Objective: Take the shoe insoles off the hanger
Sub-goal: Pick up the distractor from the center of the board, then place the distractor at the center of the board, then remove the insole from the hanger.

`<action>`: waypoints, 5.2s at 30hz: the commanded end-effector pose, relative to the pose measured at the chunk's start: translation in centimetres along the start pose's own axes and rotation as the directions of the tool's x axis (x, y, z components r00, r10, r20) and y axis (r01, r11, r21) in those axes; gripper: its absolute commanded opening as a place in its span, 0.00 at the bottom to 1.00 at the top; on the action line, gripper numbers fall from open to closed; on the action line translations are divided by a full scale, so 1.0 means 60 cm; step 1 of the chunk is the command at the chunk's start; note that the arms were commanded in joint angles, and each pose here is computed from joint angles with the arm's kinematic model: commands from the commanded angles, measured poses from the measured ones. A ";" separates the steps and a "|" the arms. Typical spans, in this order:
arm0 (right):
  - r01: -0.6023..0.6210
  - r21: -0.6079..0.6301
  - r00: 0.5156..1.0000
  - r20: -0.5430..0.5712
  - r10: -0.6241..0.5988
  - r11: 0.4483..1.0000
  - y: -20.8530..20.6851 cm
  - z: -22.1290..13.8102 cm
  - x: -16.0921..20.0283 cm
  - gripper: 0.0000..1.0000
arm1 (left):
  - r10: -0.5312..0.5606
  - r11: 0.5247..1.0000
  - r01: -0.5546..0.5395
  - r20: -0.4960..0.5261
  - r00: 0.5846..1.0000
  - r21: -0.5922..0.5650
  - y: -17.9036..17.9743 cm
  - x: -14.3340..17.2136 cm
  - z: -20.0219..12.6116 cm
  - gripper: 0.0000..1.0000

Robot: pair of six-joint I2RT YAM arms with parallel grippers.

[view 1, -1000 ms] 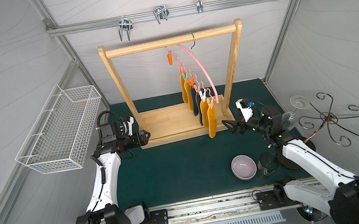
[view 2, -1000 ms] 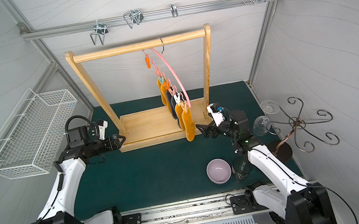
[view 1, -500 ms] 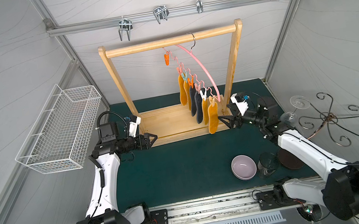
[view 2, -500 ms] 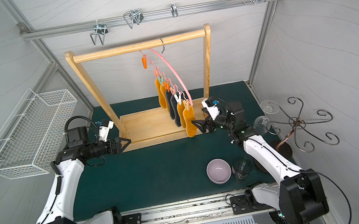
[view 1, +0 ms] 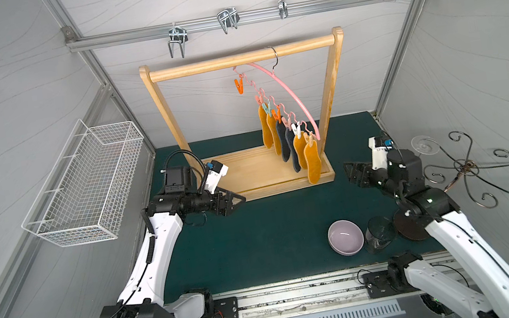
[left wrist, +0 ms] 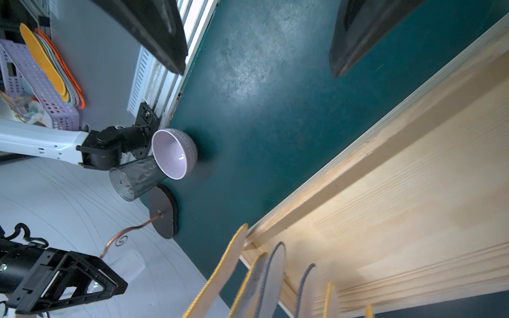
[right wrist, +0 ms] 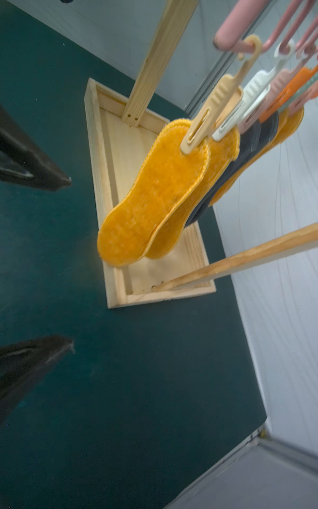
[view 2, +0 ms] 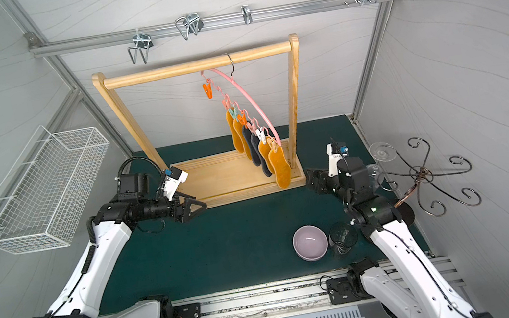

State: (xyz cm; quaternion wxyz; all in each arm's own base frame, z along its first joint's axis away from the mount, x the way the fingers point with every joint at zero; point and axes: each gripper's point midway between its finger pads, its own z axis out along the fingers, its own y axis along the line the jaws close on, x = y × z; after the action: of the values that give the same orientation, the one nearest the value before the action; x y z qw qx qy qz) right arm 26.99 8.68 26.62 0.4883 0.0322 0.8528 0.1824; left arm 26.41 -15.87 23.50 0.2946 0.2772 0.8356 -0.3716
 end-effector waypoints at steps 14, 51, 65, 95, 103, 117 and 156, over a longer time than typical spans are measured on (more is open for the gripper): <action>-0.238 0.629 0.780 -0.330 0.532 0.740 -0.131 -0.205 0.205 0.69 | 0.159 0.969 -0.174 0.098 0.982 0.176 -0.095 -0.086 0.078 0.88; -0.303 0.542 0.736 -0.390 0.554 0.784 -0.115 -0.149 0.263 0.09 | 0.172 0.970 -0.179 0.053 0.984 0.164 -0.101 -0.072 0.088 0.88; -0.295 0.458 0.822 -0.326 0.467 0.839 -0.093 -0.114 0.176 0.08 | 0.172 0.974 -0.176 0.038 0.984 0.144 -0.094 -0.067 0.087 0.92; 0.305 0.004 0.694 -0.685 -0.220 0.952 0.172 -0.027 0.277 0.05 | 0.040 0.999 -0.038 0.144 0.989 -0.015 0.009 -0.097 0.019 0.93; 0.331 -0.012 0.634 -0.738 -0.232 0.944 0.186 -0.013 0.330 0.11 | -0.019 1.000 0.022 0.171 0.985 -0.016 0.022 -0.101 0.011 0.91; 0.340 -0.038 0.561 -0.793 -0.235 0.940 0.185 -0.015 0.359 0.08 | -0.029 1.000 0.030 0.179 0.983 -0.001 0.024 -0.101 0.011 0.90; 0.458 -0.550 0.886 0.226 -0.404 0.698 0.221 -0.059 0.088 0.72 | 0.013 0.986 -0.045 0.201 0.980 0.159 0.000 -0.082 0.033 0.93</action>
State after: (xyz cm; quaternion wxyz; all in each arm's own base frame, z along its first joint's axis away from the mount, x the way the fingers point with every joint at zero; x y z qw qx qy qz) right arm 19.37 19.68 24.88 0.4364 -0.2309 0.8160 0.3005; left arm 29.97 -18.37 24.47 0.3314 0.2525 0.7870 -0.4549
